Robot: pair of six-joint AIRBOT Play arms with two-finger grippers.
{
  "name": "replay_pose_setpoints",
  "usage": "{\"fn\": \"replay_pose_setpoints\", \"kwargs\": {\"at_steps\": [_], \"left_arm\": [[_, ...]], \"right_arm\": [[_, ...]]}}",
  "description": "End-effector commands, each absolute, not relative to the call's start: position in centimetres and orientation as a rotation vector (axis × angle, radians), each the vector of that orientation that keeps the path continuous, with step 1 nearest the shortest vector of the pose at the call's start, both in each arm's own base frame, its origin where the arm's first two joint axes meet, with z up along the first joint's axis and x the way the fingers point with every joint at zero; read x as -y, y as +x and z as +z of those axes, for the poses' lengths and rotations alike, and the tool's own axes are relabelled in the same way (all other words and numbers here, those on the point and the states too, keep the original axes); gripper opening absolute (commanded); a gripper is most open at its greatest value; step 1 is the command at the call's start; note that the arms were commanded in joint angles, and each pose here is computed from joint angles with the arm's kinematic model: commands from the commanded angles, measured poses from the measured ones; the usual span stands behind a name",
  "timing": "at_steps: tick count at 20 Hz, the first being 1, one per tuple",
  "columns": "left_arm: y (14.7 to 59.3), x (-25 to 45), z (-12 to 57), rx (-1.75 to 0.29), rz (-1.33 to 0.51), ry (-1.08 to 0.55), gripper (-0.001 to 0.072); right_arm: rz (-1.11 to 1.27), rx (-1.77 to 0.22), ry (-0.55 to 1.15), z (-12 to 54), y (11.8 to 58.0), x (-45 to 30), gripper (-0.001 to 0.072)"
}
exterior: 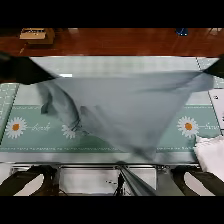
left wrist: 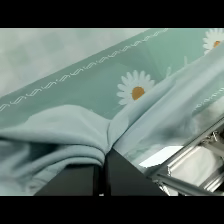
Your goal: Fold the shirts.
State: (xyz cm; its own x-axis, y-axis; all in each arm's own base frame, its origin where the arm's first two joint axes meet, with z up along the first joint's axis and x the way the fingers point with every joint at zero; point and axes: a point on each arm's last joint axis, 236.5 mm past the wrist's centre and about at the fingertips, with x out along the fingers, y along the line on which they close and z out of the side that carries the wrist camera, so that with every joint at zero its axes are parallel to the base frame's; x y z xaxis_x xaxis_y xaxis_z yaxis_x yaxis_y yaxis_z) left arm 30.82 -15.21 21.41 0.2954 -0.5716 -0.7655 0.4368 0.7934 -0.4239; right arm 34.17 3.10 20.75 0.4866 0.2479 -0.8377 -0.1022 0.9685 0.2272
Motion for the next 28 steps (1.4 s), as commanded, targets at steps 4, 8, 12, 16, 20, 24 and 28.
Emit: {"fn": "replay_pose_setpoints", "kwargs": {"at_steps": [4,8,12,16,20,24,28], "left_arm": [[41.8,18.7,7.7,-1.223,-0.664,-0.350,0.0029],[43.6,21.8,1.6,-1.284,-0.693,-0.393,0.0028],[43.0,22.1,-1.9,-1.376,-0.691,-0.406,0.0221],[42.3,14.7,2.1,-1.457,-0.682,-0.372,0.0631],[41.4,3.1,8.5,-1.353,-0.491,-0.495,0.0595],[33.7,-1.7,5.2,-1.410,-0.367,-0.689,0.0598],[27.3,0.7,-2.0,-1.491,-0.340,-0.948,0.0598]], "right_arm": [[0.194,-1.151,0.221,7.9,45.3,-1.9,0.0024],[0.203,-1.250,0.282,2.3,46.6,-2.4,0.0024],[0.203,-1.321,0.295,-0.7,46.5,-2.4,0.0086],[0.249,-1.344,0.102,3.4,44.5,0.8,0.0422],[-0.029,-1.337,0.136,8.4,39.8,9.9,0.0422],[-0.030,-1.338,0.431,6.1,34.9,11.5,0.0440],[0.118,-1.352,0.649,2.5,31.5,7.7,0.0471]]}}
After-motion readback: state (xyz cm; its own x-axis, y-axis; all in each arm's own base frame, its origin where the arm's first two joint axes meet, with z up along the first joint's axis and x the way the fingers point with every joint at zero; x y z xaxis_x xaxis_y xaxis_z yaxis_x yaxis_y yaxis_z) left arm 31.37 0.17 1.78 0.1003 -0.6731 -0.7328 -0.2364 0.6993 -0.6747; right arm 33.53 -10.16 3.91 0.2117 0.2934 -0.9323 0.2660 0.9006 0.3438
